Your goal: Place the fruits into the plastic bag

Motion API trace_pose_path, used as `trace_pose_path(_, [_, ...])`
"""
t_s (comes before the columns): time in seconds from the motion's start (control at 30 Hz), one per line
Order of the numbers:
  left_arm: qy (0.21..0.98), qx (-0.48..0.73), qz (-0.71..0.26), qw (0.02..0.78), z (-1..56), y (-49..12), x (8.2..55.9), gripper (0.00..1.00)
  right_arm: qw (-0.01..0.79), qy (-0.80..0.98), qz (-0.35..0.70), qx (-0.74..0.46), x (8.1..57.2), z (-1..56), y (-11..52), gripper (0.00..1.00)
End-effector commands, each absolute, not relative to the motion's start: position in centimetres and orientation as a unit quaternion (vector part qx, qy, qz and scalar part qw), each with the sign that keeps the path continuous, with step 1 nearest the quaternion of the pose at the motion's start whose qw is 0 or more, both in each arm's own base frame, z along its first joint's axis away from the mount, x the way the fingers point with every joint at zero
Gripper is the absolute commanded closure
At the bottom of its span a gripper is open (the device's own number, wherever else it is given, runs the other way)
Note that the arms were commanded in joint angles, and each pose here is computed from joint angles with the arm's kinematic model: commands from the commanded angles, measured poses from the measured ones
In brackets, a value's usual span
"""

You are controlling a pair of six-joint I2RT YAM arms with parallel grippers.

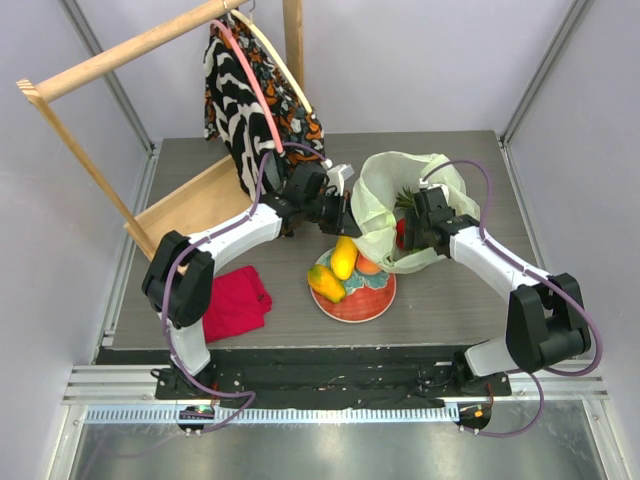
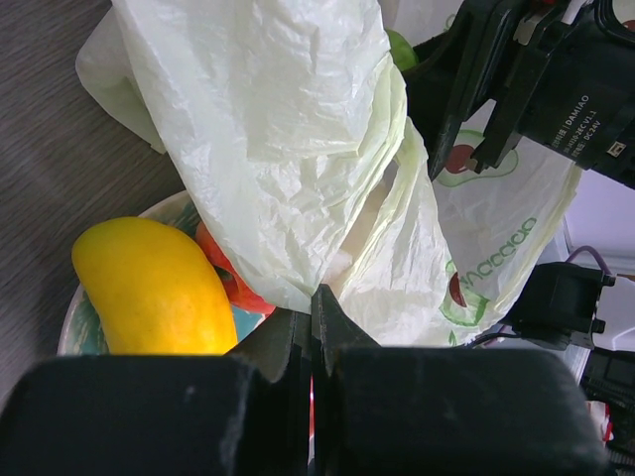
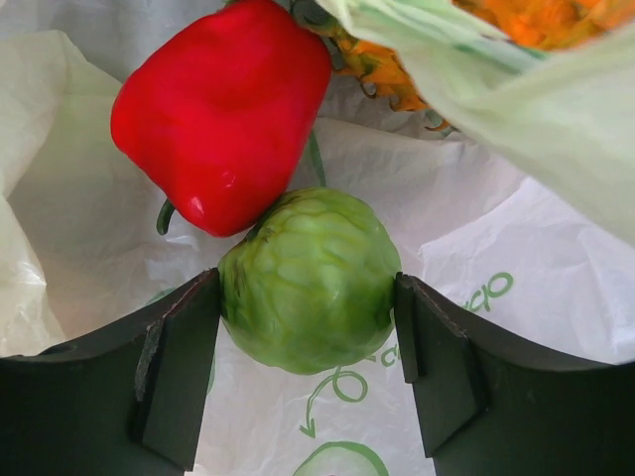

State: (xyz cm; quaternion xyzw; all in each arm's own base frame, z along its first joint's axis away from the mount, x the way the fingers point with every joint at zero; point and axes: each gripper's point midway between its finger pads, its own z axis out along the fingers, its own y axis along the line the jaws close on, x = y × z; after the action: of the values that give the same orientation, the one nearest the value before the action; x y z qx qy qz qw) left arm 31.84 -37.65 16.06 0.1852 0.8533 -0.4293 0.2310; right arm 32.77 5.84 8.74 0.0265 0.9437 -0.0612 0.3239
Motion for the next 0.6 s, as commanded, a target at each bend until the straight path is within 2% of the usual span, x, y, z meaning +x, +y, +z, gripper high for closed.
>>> trace_pose_path(0.0, [0.836,0.200,-0.442,0.258,18.7,-37.7,32.0,1.00,0.345,0.937,-0.036,0.036,34.0,9.4,6.6,0.63])
trace_pose_path(0.1, [0.836,0.200,-0.441,0.257,18.6,-37.7,32.1,1.00,0.342,0.939,-0.031,0.034,33.9,9.2,6.8,0.52])
trace_pose_path(0.17, [0.836,0.200,-0.441,0.256,18.6,-37.7,32.1,1.00,0.341,0.939,-0.028,0.034,33.9,9.2,6.9,0.39])
trace_pose_path(0.2, [0.836,0.201,-0.442,0.257,18.6,-37.7,32.0,1.00,0.341,0.939,-0.025,0.033,33.8,9.2,7.0,0.25])
trace_pose_path(0.23, [0.836,0.201,-0.442,0.256,18.6,-37.7,32.0,1.00,0.343,0.939,-0.024,0.034,33.9,9.4,6.9,0.04])
trace_pose_path(0.57, [0.836,0.201,-0.442,0.257,18.6,-37.7,32.0,1.00,0.368,0.929,0.005,0.034,34.0,11.4,7.7,0.02])
